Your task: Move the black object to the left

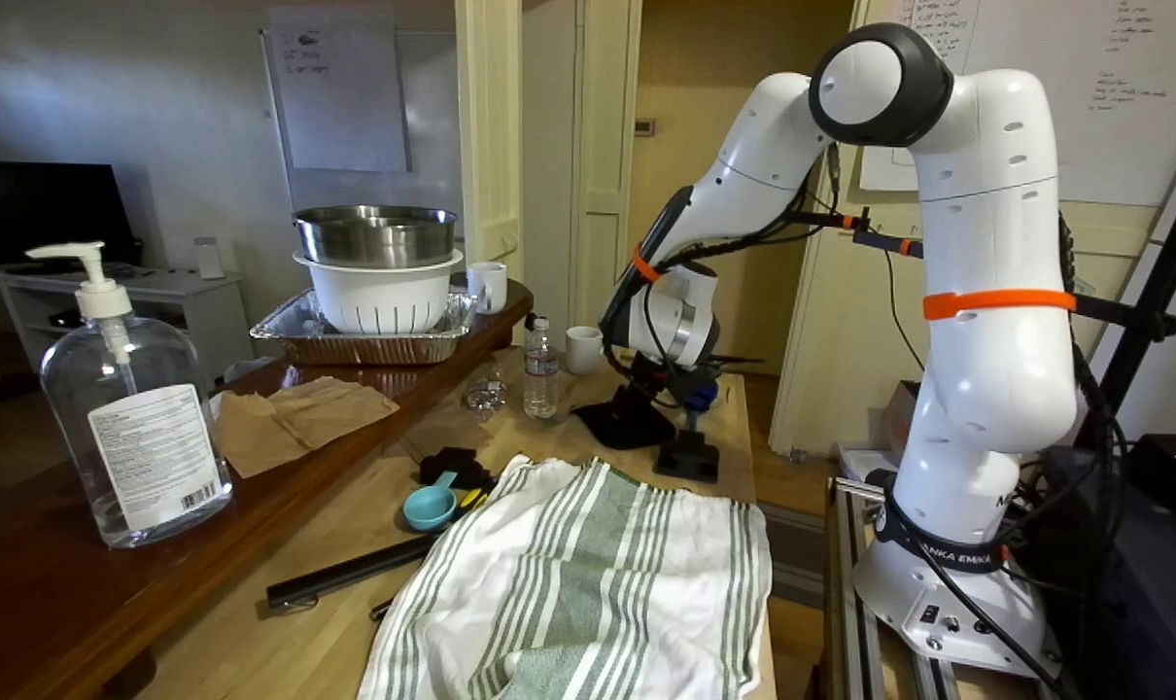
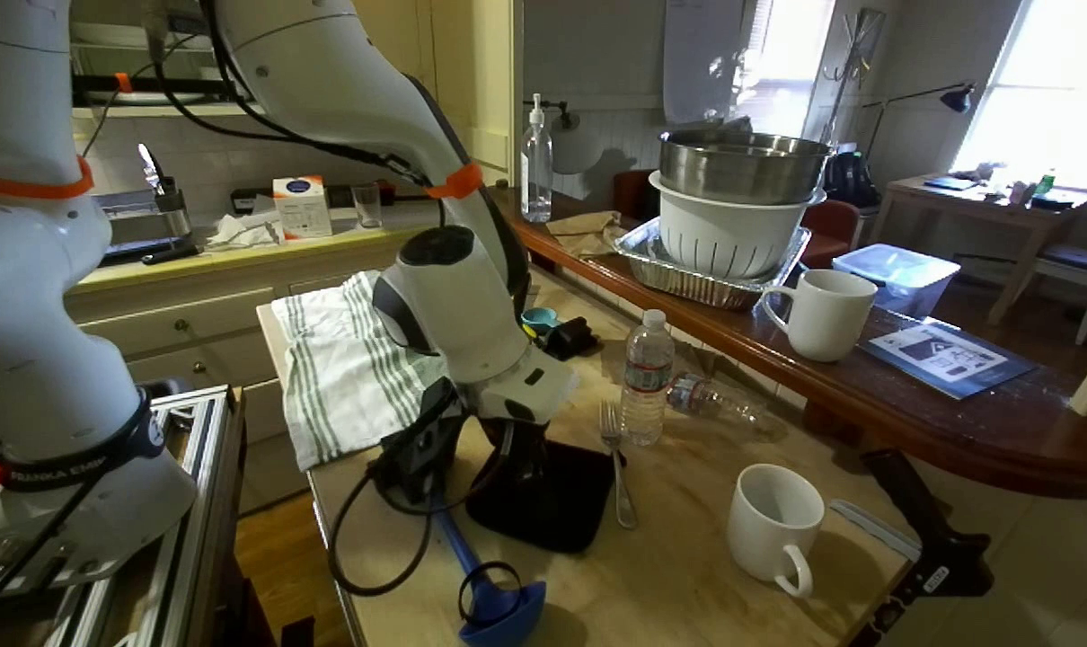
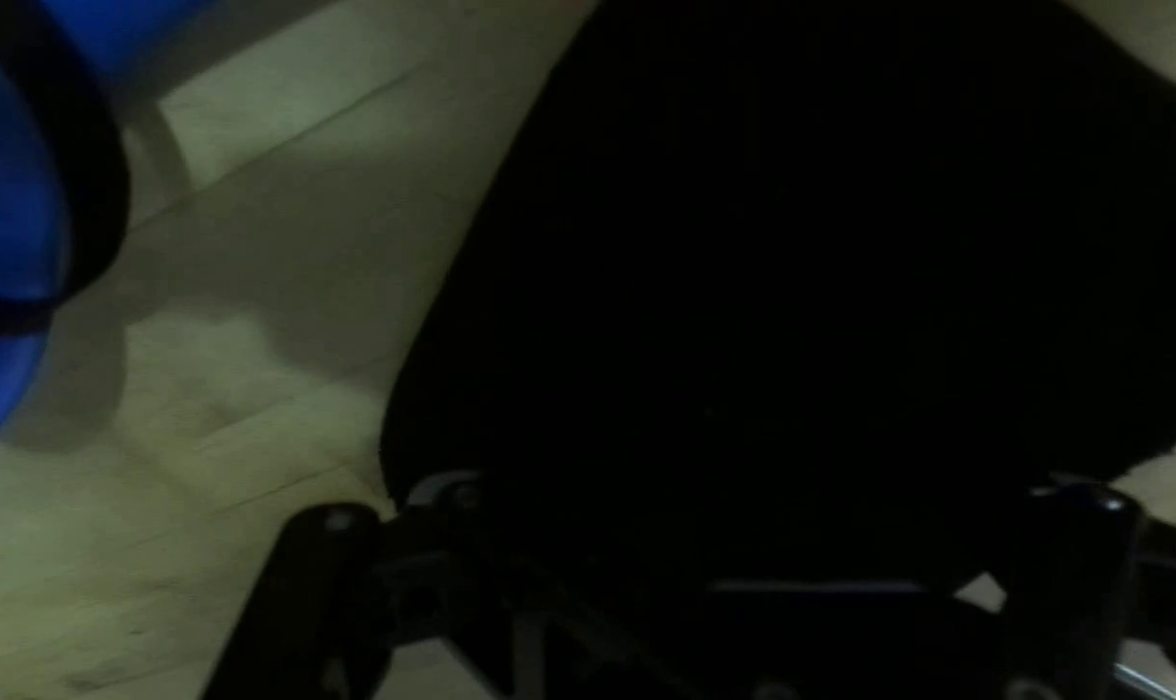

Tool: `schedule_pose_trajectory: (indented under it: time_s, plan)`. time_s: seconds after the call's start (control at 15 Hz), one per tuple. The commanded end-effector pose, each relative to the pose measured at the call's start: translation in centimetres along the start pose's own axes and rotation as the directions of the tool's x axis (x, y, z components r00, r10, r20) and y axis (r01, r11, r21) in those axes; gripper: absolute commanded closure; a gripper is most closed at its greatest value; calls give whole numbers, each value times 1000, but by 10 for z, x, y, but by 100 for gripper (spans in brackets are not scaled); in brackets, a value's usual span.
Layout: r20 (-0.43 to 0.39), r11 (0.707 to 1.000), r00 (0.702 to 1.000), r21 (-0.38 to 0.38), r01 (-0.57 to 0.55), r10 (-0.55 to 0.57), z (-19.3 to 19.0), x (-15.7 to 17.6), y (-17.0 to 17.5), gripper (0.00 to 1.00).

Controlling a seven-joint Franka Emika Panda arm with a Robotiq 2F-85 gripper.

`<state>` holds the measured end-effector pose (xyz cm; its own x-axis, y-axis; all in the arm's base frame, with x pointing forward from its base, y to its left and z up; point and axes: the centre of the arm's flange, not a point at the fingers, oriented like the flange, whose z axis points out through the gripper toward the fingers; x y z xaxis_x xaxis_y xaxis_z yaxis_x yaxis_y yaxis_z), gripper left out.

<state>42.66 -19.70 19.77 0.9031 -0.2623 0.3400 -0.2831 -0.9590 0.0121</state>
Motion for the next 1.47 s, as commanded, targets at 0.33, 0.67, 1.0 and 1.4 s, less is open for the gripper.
schedule_pose_trajectory:
  time_s: [0.33,0.67,1.0,1.4]
  plan:
    - [84,983,993,172,67,-82,61,-17,-9,0]
    - [109,948,978,284,141,-178,54,-15,-27,0]
    - [139,909,955,369,196,-263,44,-16,-53,0]
    - [200,850,909,469,238,-365,35,-22,-78,0]
